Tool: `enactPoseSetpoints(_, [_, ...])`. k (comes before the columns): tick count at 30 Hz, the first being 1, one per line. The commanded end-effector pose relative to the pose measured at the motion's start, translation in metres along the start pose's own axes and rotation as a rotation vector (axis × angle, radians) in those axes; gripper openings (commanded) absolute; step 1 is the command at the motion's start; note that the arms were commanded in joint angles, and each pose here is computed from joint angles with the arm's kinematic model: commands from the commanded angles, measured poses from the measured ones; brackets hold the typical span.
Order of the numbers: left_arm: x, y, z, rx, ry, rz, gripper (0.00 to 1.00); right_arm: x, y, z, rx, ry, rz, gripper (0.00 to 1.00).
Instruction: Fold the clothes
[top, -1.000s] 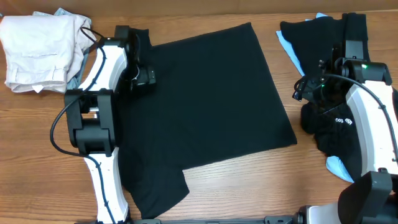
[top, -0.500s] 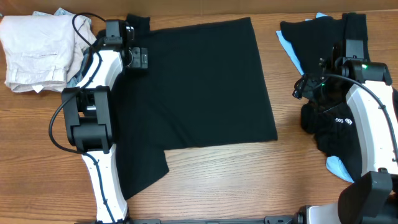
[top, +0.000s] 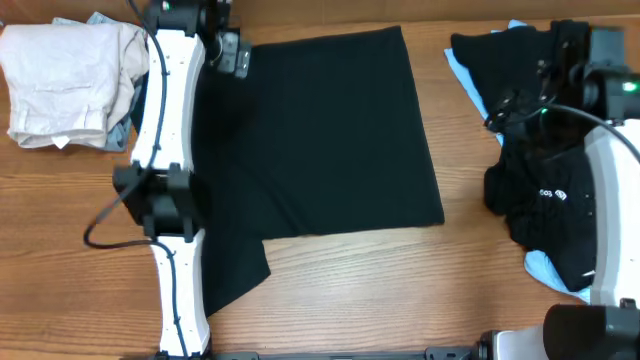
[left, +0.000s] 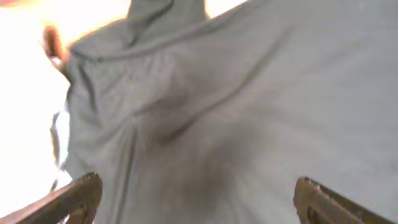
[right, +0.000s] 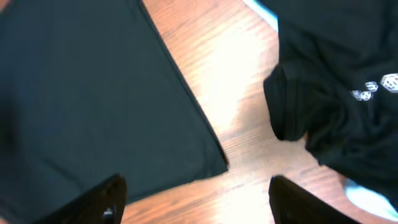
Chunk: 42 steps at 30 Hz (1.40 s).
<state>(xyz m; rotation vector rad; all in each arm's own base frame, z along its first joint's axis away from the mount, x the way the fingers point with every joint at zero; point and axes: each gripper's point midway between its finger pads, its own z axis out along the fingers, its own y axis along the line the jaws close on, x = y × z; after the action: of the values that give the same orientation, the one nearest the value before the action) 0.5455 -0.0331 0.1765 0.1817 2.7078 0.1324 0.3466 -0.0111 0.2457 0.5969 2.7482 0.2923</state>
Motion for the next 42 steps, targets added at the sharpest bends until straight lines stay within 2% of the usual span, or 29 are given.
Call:
enactPoseSetpoints(1, [-0.026,-0.012,-0.102,0.015,-0.201,0.012,1.00,-0.010,0.014,-0.048,-0.039,-0.106,-0.017,0.79])
enactPoseSetpoints(4, [-0.009,-0.016,-0.148,0.024,-0.223,-0.017,1.00,-0.002,0.016,-0.078,-0.055,-0.149,-0.019,0.81])
enactPoseSetpoints(6, [-0.006,-0.026,-0.166,0.093,-0.240,-0.055,1.00,0.009,0.015,-0.093,-0.062,-0.167,-0.019,0.81])
enactPoseSetpoints(8, [0.002,-0.040,-0.191,0.184,-0.253,-0.072,1.00,0.031,0.011,-0.115,-0.069,-0.188,-0.020,0.81])
enactPoseSetpoints(11, [0.022,-0.042,-0.215,0.206,-0.224,-0.100,1.00,0.054,0.007,-0.140,-0.083,-0.229,-0.014,0.81])
enactPoseSetpoints(14, [0.067,-0.034,-0.235,0.164,-0.147,-0.111,1.00,0.082,0.002,-0.165,-0.122,-0.304,0.012,0.85])
enactPoseSetpoints(17, [0.124,-0.023,-0.237,0.106,-0.031,-0.209,1.00,0.108,-0.009,-0.155,-0.120,-0.275,0.057,0.87])
enactPoseSetpoints(21, [0.192,-0.023,-0.214,0.062,0.142,-0.340,1.00,0.135,-0.015,-0.114,-0.125,-0.137,0.087,0.88])
enactPoseSetpoints(23, [0.233,-0.023,-0.187,0.018,0.219,-0.415,1.00,0.144,-0.019,-0.078,-0.123,-0.043,0.102,0.88])
enactPoseSetpoints(30, [0.327,-0.048,-0.119,0.049,0.364,-0.620,1.00,0.156,-0.019,0.002,-0.178,0.101,0.095,0.87])
enactPoseSetpoints(32, [0.362,-0.050,-0.098,0.005,0.438,-0.677,1.00,0.156,-0.021,0.015,-0.175,0.113,0.088,0.87])
enactPoseSetpoints(38, [0.415,-0.069,-0.051,0.038,0.553,-0.694,0.98,0.149,-0.020,0.023,-0.178,0.107,0.049,0.87])
enactPoseSetpoints(42, [0.448,-0.080,-0.030,0.065,0.618,-0.780,0.95,0.147,-0.020,0.027,-0.175,0.116,0.045,0.87])
